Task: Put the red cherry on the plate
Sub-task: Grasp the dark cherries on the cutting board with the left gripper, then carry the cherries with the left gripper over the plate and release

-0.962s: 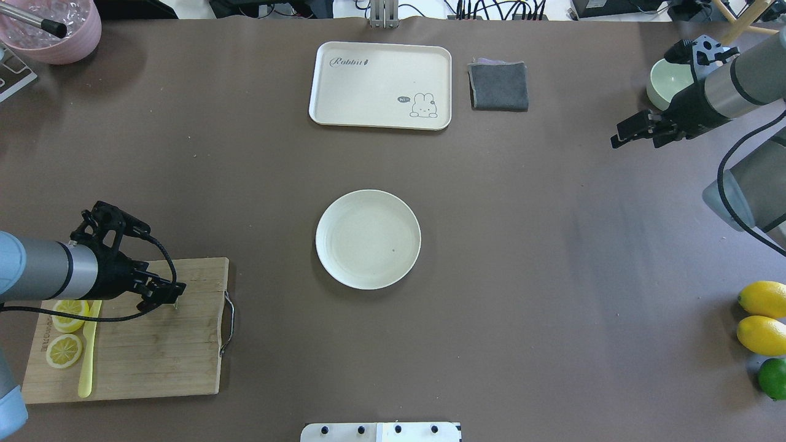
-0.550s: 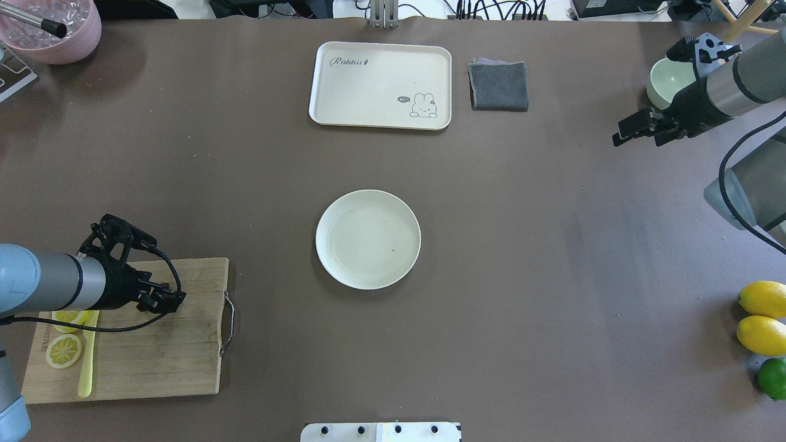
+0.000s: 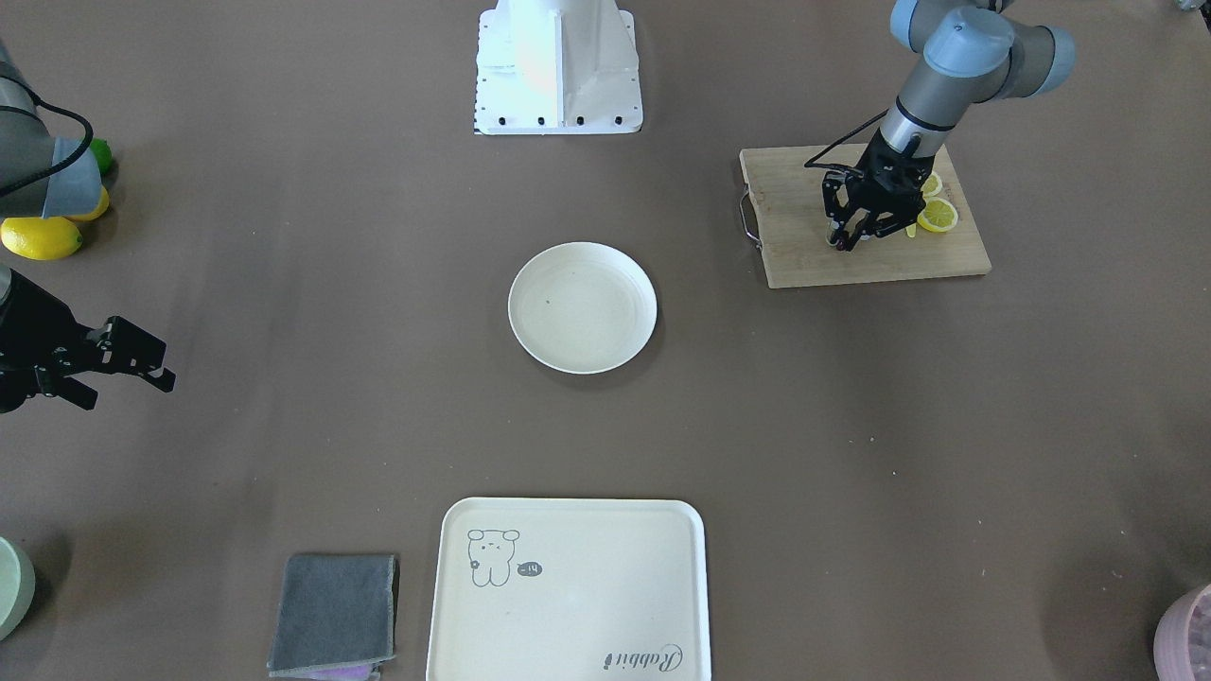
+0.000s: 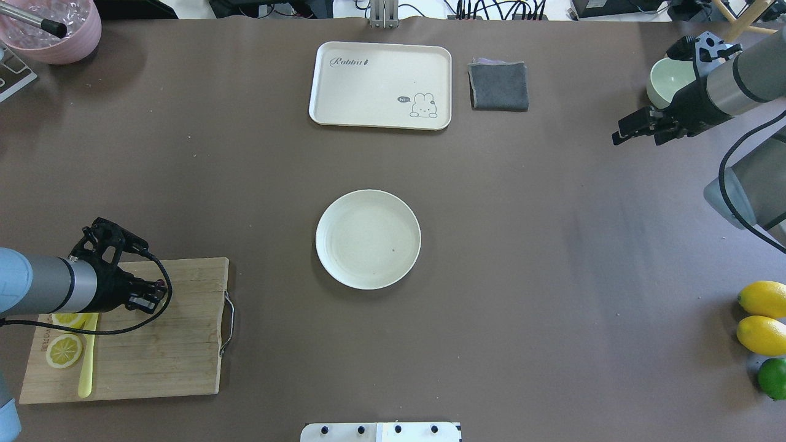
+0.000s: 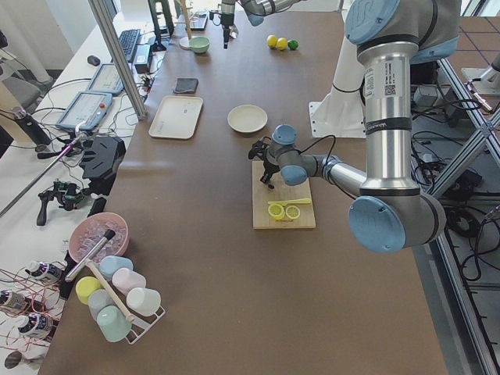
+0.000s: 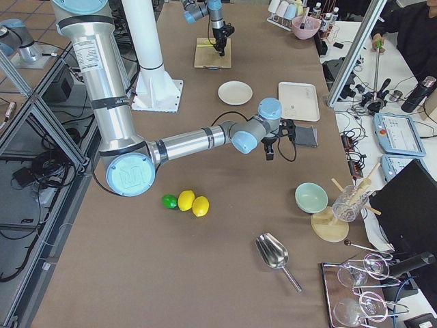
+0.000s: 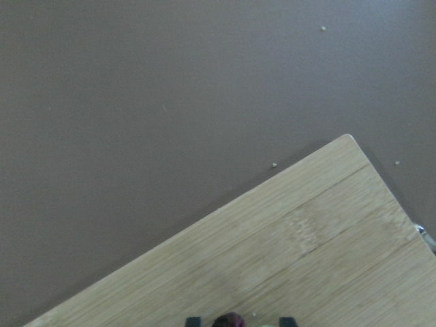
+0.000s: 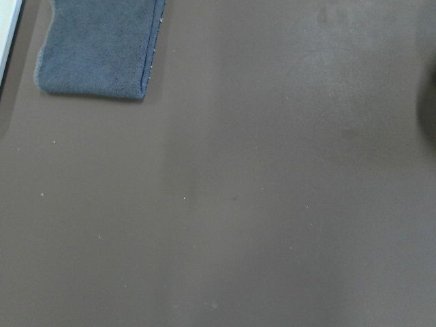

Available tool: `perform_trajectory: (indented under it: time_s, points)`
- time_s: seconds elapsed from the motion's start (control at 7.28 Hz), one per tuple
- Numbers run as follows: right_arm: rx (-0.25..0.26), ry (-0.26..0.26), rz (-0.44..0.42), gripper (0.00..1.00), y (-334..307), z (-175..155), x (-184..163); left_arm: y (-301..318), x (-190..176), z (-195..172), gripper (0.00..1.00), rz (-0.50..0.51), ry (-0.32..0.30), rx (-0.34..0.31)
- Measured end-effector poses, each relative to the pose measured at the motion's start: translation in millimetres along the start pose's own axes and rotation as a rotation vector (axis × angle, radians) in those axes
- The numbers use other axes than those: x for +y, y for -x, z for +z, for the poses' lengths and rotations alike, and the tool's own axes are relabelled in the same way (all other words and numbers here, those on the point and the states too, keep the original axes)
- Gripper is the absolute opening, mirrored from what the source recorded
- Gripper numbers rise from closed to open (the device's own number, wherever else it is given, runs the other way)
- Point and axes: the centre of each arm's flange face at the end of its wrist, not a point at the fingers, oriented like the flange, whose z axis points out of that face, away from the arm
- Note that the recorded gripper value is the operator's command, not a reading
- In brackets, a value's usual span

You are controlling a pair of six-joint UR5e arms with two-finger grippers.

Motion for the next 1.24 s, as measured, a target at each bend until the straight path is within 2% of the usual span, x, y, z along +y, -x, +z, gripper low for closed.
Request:
perform_trajectory:
  time_s: [0.27,0.69,0.96,1.24]
  points:
    - [-0.002,-0.002,0.001,1.0,0,-2,-1,5,3,-6,0.0,-0.008,0.014,0.021]
    - [-0.006,-0.006,0.004,1.0,-1,-7,-1,23,-25,-42,0.0,-0.059,0.0,0.088]
    - [-0.007,-0.006,0.004,1.0,-1,-7,-1,24,-66,-62,0.0,-0.08,-0.05,0.129]
    - [-0.008,-0.006,0.003,1.0,-1,-7,-1,-4,-131,-63,0.0,-0.083,-0.115,0.177]
